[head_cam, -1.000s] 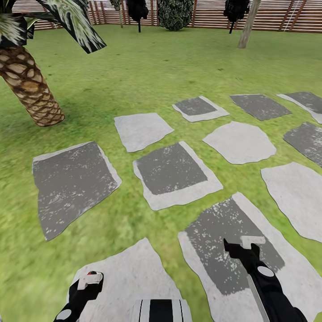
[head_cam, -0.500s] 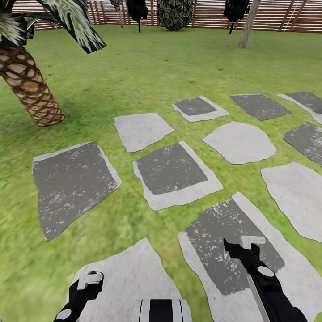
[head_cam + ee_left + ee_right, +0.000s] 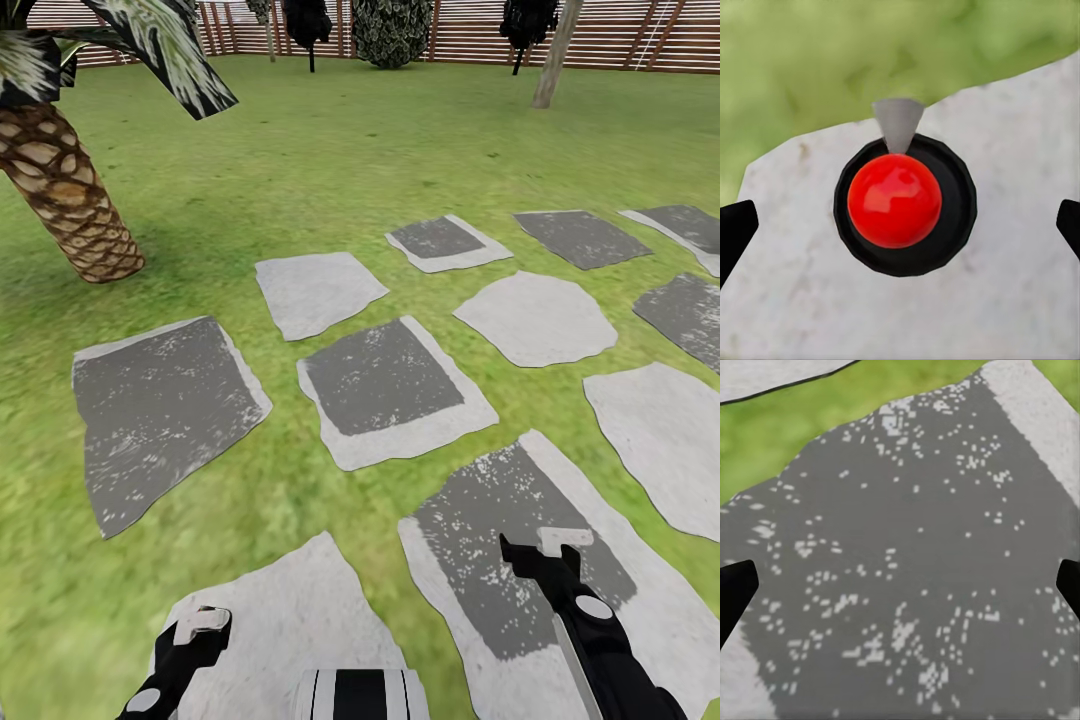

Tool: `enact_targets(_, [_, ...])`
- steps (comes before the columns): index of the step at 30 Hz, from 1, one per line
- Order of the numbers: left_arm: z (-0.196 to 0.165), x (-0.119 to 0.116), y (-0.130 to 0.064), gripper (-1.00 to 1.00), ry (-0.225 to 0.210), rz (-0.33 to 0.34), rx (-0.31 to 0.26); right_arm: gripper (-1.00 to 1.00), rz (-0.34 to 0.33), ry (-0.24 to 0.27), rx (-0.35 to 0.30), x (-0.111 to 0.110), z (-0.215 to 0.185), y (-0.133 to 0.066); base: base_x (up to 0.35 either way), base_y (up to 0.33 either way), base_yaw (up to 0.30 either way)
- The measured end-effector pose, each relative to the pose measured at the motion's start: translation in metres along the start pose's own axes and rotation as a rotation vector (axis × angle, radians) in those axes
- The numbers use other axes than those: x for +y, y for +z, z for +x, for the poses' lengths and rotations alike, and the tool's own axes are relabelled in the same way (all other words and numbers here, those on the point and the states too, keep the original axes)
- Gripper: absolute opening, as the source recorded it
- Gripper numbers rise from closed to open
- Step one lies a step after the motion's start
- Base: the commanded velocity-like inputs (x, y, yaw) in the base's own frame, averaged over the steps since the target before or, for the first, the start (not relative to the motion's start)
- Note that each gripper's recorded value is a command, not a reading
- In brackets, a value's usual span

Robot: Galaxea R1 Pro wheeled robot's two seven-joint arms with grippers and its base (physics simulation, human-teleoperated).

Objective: Pick up the pesticide atomizer in the garden and spray insectifuge to fully cover both potted plants in the garden.

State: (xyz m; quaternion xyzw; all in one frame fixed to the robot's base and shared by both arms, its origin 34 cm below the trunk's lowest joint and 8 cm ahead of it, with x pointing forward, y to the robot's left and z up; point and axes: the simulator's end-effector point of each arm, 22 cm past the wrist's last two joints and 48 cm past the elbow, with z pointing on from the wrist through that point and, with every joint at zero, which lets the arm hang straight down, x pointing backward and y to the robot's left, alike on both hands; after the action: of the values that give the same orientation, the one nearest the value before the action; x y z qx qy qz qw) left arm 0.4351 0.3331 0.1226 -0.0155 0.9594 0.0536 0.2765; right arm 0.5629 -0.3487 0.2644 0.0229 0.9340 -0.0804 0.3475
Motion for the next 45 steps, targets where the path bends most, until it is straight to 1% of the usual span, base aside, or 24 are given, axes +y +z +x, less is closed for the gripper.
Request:
enact_targets(3, [0.000, 0.000, 0.000, 1.00, -0.001, 0.000, -0.001, 1.00, 0.000, -0.001, 0.000, 0.000, 0.000, 0.000, 0.000, 0.000, 0.000])
enact_targets(4, [-0.001, 0.000, 0.000, -1.00, -0.001, 0.000, -0.001, 1.00, 0.000, 0.000, 0.000, 0.000, 0.000, 0.000, 0.000, 0.000, 0.000])
enact_targets(30, [-0.003, 0.000, 0.000, -1.00, 0.000, 0.000, -0.006, 1.00, 0.000, 0.000, 0.000, 0.000, 0.000, 0.000, 0.000, 0.000, 0.000])
enact_targets(45, [-0.033, 0.001, -0.008, -1.00, -0.005, 0.000, -0.065, 1.00, -0.001, 0.004, -0.058, -0.003, -0.030, -0.014, 0.000, 0.000, 0.000])
